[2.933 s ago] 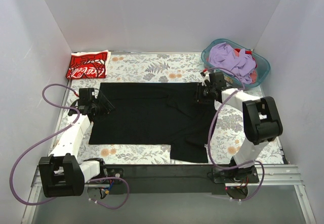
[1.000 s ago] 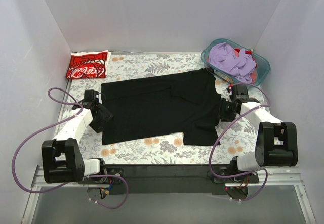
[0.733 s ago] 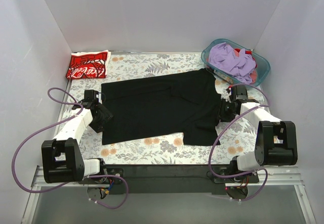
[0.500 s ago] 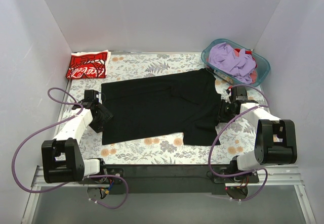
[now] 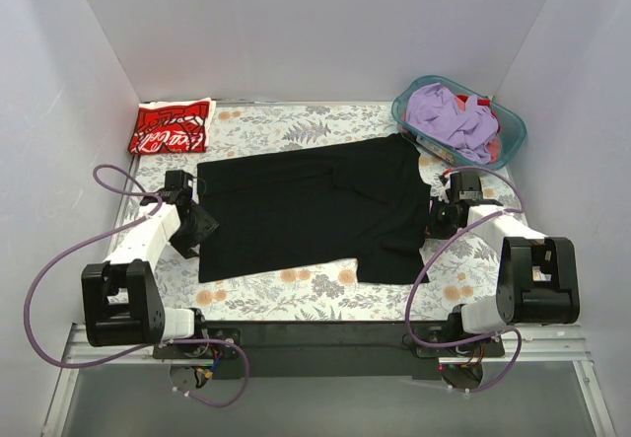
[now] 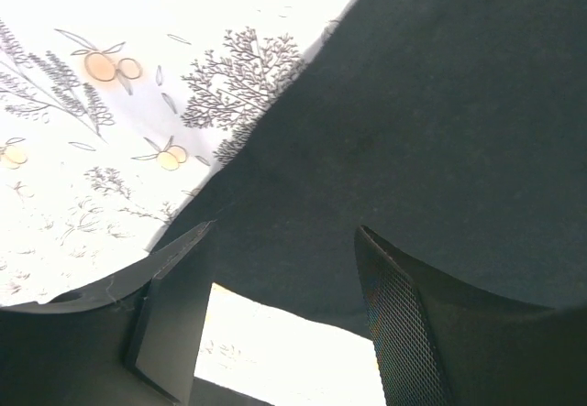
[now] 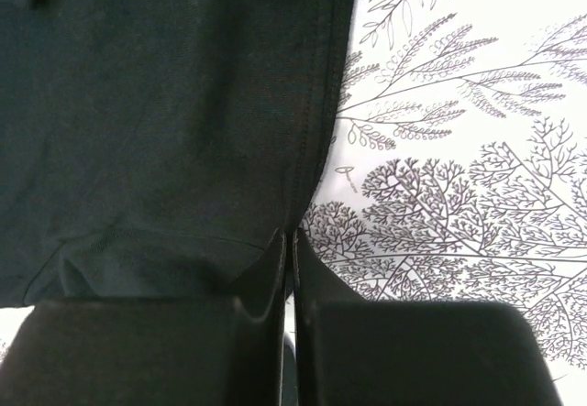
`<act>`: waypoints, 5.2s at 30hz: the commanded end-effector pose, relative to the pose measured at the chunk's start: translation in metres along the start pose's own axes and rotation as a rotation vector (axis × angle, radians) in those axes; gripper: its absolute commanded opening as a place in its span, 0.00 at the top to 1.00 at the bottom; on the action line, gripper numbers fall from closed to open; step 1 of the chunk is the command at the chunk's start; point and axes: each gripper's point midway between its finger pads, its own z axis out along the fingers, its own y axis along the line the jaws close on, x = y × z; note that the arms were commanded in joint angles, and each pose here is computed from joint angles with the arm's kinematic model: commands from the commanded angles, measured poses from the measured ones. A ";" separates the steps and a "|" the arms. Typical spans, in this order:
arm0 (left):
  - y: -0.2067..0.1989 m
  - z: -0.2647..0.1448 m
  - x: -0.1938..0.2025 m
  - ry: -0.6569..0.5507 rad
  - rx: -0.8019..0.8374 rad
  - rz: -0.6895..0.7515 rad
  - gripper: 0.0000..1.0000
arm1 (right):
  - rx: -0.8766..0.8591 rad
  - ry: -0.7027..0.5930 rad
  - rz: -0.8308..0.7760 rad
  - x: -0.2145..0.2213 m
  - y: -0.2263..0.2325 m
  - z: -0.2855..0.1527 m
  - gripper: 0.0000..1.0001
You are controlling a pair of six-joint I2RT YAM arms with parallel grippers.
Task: Fold and stack the t-shirts
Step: Fold the tshirt
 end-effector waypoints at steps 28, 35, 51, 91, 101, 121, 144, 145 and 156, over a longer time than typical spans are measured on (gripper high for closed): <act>0.058 0.020 0.044 0.097 -0.285 -0.127 0.56 | -0.195 -0.087 -0.040 -0.014 0.036 -0.014 0.99; 0.062 0.029 0.049 0.097 -0.295 -0.157 0.72 | -0.191 -0.087 -0.040 -0.013 0.034 -0.013 0.99; 0.039 -0.004 0.009 -0.034 -0.203 -0.129 1.00 | -0.116 -0.151 -0.044 -0.022 0.026 -0.039 0.99; -0.044 0.028 -0.086 -0.148 0.014 -0.126 1.00 | -0.031 -0.115 -0.003 -0.154 0.039 -0.015 0.99; -0.047 0.043 -0.086 -0.135 0.004 -0.141 1.00 | -0.034 -0.077 -0.006 -0.162 0.036 0.011 0.95; -0.044 0.054 -0.087 -0.163 0.009 -0.122 0.98 | -0.080 -0.122 0.005 -0.183 0.045 0.023 0.91; -0.032 0.002 -0.067 -0.225 0.137 -0.175 0.35 | -0.236 -0.244 0.204 -0.147 0.012 -0.012 0.50; -0.027 0.009 -0.055 -0.192 0.137 -0.173 0.34 | -0.241 -0.244 0.228 -0.138 0.007 -0.007 0.49; -0.030 0.028 -0.043 -0.171 0.174 -0.265 0.37 | -0.330 -0.258 0.322 -0.116 0.002 0.015 0.49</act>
